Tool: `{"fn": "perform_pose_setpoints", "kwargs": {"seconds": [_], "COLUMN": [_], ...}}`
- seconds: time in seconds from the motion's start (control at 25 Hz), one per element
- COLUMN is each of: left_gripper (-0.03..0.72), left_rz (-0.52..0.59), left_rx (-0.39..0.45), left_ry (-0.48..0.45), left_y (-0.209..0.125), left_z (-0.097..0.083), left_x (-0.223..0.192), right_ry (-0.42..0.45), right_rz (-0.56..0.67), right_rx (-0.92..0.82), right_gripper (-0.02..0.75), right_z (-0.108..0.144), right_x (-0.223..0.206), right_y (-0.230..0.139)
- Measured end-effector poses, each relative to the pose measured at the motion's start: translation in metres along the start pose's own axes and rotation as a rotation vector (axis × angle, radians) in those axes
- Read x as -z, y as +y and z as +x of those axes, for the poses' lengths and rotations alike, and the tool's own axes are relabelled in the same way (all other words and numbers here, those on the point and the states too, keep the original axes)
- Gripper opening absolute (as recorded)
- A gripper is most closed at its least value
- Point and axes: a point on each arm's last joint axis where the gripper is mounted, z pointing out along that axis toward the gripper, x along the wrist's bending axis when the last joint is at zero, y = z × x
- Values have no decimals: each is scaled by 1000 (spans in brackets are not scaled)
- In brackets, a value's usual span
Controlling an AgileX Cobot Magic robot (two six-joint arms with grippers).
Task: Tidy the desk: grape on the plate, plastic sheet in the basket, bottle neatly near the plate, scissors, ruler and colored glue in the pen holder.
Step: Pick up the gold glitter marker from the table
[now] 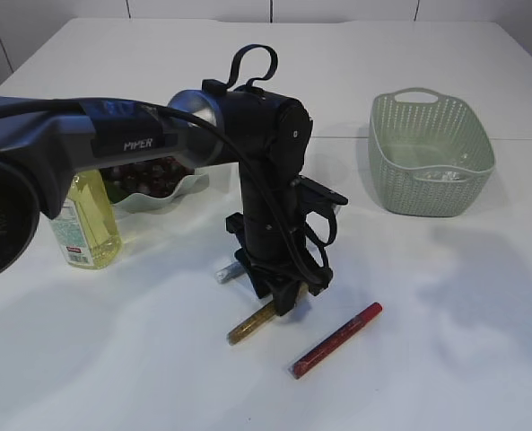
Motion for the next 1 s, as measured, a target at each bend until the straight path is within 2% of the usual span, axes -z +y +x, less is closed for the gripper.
{"fn": "perform_pose_setpoints", "kwargs": {"seconds": [0.6,1.0], "left_gripper": [52,39], "left_rz": [-1,-23], "left_rx": [4,13], "left_ry": [0,-25], "left_y": [0,1], "left_z": [0,-3], "left_x": [0,9], "right_ry": [0,0], "right_rz": [0,0], "right_rx": [0,2], "right_gripper": [418,417], "right_z": [0,0], "right_x": [0,0], "right_y": [0,0]}}
